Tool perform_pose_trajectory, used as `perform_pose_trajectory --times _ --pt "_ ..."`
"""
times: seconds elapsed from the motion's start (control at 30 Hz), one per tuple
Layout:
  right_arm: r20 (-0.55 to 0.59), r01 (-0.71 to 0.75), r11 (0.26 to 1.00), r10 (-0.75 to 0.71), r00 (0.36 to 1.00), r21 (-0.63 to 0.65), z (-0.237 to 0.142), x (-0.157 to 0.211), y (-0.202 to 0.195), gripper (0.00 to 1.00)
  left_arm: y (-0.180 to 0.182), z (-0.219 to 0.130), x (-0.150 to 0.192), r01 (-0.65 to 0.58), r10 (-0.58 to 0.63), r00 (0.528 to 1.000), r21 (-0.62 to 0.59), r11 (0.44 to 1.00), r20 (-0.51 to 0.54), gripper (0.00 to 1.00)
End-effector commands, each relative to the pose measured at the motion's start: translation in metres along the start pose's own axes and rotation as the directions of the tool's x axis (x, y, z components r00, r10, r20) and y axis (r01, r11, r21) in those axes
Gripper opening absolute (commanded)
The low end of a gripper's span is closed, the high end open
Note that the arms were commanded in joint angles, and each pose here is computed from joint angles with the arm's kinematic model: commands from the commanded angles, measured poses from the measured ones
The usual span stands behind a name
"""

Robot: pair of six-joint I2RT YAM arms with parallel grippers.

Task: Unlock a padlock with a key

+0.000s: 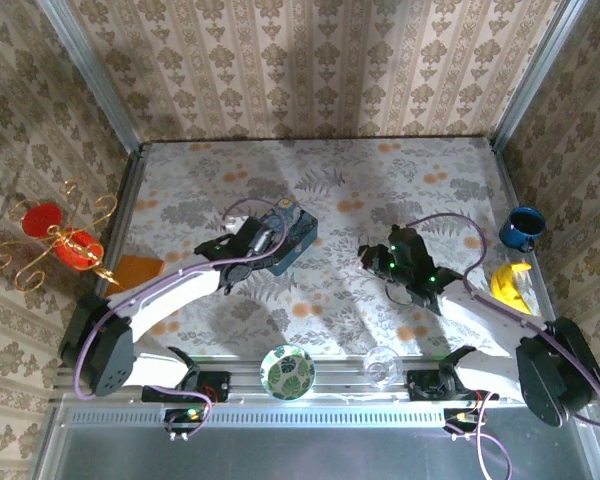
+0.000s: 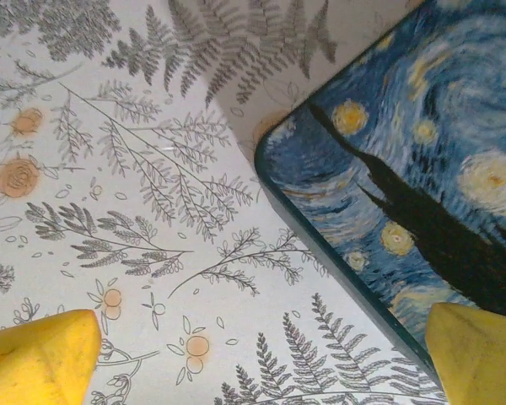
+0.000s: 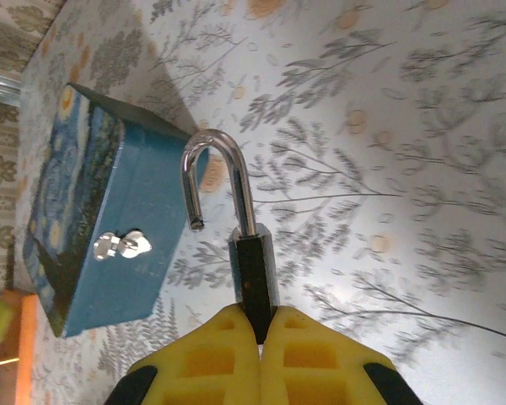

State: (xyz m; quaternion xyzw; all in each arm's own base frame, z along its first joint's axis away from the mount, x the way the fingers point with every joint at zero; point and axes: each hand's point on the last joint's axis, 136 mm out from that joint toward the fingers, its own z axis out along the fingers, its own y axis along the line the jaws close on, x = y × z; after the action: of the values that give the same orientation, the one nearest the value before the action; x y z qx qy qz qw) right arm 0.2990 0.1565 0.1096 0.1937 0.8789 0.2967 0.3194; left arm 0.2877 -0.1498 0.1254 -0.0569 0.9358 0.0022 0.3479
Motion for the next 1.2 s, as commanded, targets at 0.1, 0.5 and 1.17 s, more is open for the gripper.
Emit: perform_pose_trajectory --times 0.1,0.5,1.17 --pt "-0.066 0.062 0.998 -0.062 0.996 0.010 -0.024 0.006 -0.021 0.00 -0.007 -0.007 0.001 0.260 -0.256 0.966 0.172 0.950 -0.046 1.00" --pt "-0.077 0.041 0.999 -0.041 0.996 -0.006 -0.029 0.006 -0.028 0.00 -0.044 0.033 -0.014 0.341 -0.325 0.940 0.350 0.873 -0.106 0.99" --pt "-0.099 -0.018 1.000 0.016 0.995 -0.020 -0.023 0.009 -0.045 0.00 -0.117 0.096 -0.096 0.200 -0.189 0.979 0.548 0.812 -0.077 0.95"
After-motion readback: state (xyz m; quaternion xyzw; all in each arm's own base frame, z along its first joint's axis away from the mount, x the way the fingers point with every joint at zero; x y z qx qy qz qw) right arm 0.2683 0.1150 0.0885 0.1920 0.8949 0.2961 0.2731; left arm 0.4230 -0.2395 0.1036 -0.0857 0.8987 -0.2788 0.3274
